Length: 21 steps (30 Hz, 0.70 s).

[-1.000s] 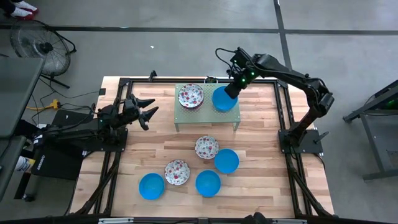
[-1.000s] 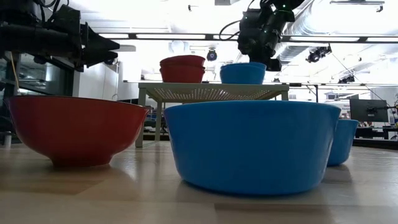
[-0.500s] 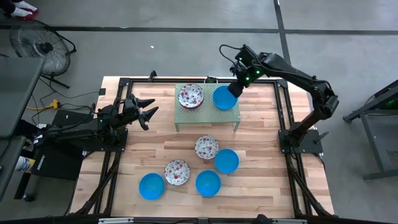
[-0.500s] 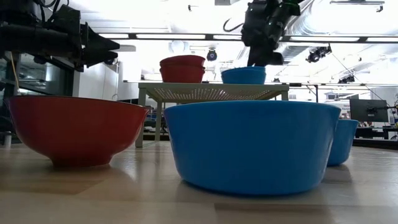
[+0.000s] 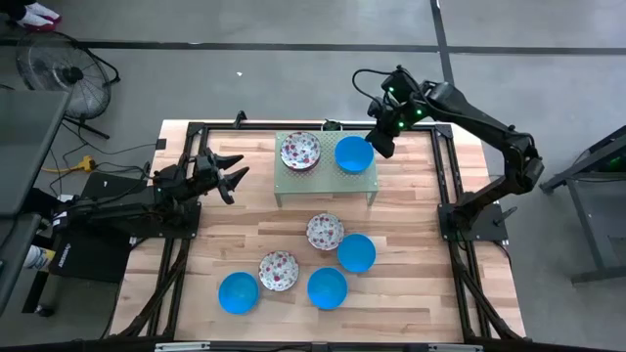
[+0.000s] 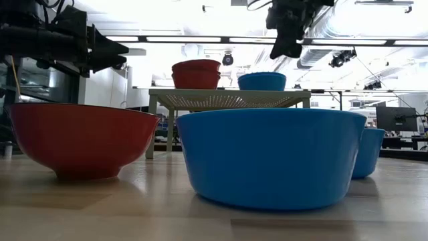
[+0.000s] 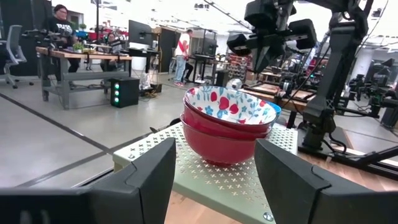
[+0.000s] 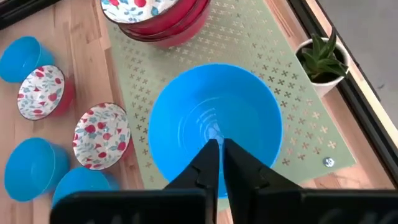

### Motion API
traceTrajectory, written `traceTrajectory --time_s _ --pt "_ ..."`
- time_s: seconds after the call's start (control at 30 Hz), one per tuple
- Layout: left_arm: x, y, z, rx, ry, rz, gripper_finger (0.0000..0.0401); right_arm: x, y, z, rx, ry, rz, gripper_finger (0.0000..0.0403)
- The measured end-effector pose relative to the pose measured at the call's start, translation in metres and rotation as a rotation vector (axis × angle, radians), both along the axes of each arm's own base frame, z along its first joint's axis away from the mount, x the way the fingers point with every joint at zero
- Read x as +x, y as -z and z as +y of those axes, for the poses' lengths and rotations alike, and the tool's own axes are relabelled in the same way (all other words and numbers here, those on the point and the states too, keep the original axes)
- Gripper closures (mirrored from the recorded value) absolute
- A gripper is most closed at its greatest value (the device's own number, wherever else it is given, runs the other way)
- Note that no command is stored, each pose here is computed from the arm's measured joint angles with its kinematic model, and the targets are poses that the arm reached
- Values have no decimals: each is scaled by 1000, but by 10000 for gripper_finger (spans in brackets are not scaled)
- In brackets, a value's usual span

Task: Pick & Place Mini bowls
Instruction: Stack the blue bowl on the blue bowl on the shelf

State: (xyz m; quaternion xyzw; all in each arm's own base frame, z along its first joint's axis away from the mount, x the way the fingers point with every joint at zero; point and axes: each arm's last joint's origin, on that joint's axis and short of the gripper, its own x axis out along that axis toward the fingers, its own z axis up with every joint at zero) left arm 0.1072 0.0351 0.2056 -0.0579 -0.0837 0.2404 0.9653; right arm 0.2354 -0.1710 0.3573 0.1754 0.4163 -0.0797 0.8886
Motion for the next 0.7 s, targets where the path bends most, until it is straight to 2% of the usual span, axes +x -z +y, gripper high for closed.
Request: traceTrajectory --time_s 0.23,0.5,0.7 --pt "0 0 0 0 -3 0 188 -5 9 5 -23 -1 -68 400" --pt "0 0 0 -14 -10 -10 188 -39 31 39 35 116 -196 402" --pt "0 -3 0 -31 2 -50 188 -60 21 65 -49 159 -245 403"
